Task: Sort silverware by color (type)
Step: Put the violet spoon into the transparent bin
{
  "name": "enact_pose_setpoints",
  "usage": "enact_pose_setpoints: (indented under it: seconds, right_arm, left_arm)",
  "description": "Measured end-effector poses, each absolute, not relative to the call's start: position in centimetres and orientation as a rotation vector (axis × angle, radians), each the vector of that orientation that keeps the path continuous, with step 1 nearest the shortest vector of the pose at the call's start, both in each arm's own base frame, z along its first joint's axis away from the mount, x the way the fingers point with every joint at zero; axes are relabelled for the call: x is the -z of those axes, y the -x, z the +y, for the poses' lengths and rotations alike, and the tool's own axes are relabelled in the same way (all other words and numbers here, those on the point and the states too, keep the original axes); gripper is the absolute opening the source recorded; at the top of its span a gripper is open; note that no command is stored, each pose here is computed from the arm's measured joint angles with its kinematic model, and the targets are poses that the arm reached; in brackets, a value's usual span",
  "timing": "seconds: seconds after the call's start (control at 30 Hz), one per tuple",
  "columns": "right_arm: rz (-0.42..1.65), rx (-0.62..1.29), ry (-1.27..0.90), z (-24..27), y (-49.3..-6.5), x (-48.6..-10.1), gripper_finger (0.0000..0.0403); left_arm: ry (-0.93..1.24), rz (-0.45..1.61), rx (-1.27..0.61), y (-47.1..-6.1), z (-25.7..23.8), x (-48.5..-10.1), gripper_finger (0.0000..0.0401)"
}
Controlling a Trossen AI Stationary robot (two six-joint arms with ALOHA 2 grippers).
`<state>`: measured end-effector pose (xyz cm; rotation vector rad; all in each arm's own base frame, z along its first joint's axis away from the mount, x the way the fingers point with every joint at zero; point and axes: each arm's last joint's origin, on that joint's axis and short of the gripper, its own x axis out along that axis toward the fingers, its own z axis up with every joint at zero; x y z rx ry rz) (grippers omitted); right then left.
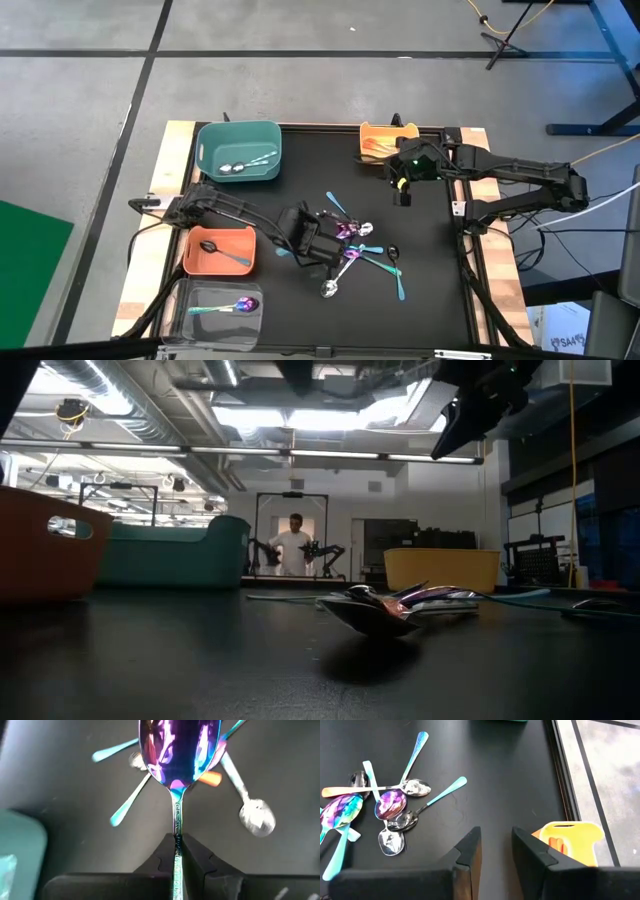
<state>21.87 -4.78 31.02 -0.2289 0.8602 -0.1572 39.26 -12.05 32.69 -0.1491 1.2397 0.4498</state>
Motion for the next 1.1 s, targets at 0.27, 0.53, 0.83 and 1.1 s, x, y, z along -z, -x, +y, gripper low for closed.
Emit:
enact_pose_setpoints:
  seconds: [0.27,0.53,0.83,1.1]
  right_arm:
    - [0.859,0.158,0.229,-4.8,-21.9,-31.0,0.0097]
    - [0.857,0.152,0.227,-4.8,-21.9,-31.0,0.0097]
    - [0.857,0.151,0.226,-4.8,-21.9,-31.0,0.0097]
    - [0.857,0.151,0.226,-4.8,-21.9,-31.0,0.0097]
  left_arm:
    - [0.14,1.216,-0.314,-37.2,-13.7,-35.7,0.0008]
    - [0.149,1.122,-0.234,-33.6,-14.5,-39.7,0.0008]
    - [0.24,1.072,-0.288,-26.7,-13.7,-41.9,0.0008]
    - [0.376,1.173,-0.339,-19.9,-14.5,-39.3,0.0008]
